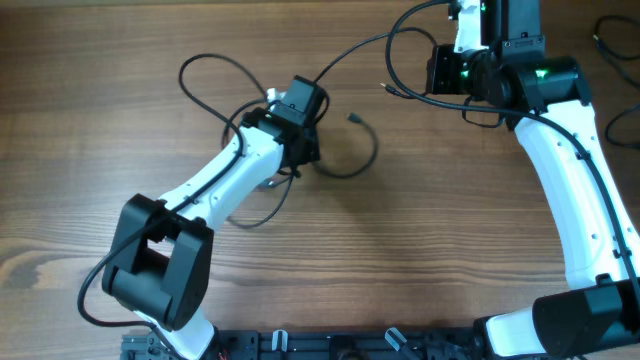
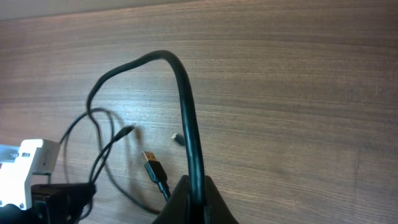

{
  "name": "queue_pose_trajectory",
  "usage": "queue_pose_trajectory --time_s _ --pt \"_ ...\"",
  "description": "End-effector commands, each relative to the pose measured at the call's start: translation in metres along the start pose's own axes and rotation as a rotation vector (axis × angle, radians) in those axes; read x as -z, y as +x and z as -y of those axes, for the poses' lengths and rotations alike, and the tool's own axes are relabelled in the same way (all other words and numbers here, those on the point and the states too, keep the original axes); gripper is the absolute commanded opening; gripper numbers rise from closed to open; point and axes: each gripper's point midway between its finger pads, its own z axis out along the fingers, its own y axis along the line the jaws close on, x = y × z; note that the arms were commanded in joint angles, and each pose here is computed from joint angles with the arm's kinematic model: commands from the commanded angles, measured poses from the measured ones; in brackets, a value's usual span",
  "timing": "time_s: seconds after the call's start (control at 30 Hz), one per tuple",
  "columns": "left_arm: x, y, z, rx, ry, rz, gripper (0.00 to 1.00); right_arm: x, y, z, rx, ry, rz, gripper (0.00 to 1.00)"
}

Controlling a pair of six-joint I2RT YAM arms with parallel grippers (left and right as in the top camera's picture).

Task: Untangle cables

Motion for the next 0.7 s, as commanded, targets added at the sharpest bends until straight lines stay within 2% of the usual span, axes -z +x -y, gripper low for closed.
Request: queue_pose_trajectory --time_s 0.0,0.17,0.3,0.37,0.5,0.67 --pt "0.001 0.009 -0.013 0.067 -0.029 -0.052 0.04 0.017 -0.011 0.000 0.006 0.025 0.046 0.04" --pt "0.001 0.018 -0.031 0.181 -0.080 -0.100 0.04 0.015 0.008 0.021 -0.103 0.138 -0.015 0.04" --pt "0.001 0.017 -0.032 0.194 -0.080 -0.098 0.04 0.008 0.025 0.028 -0.145 0.169 -0.077 0.04" --pt "0.001 0.016 -0.033 0.195 -0.080 -0.098 0.04 0.007 0.026 0.020 -0.123 0.120 -0.088 0.04" --pt "0.001 0.015 -0.032 0.195 -0.076 -0.093 0.04 0.021 0.007 -0.024 -0.024 -0.114 -0.034 0.04" --pt "0.001 0.015 -0.032 0.195 -0.076 -0.093 0.04 0.068 -0.020 -0.043 -0.009 -0.175 0.088 0.04"
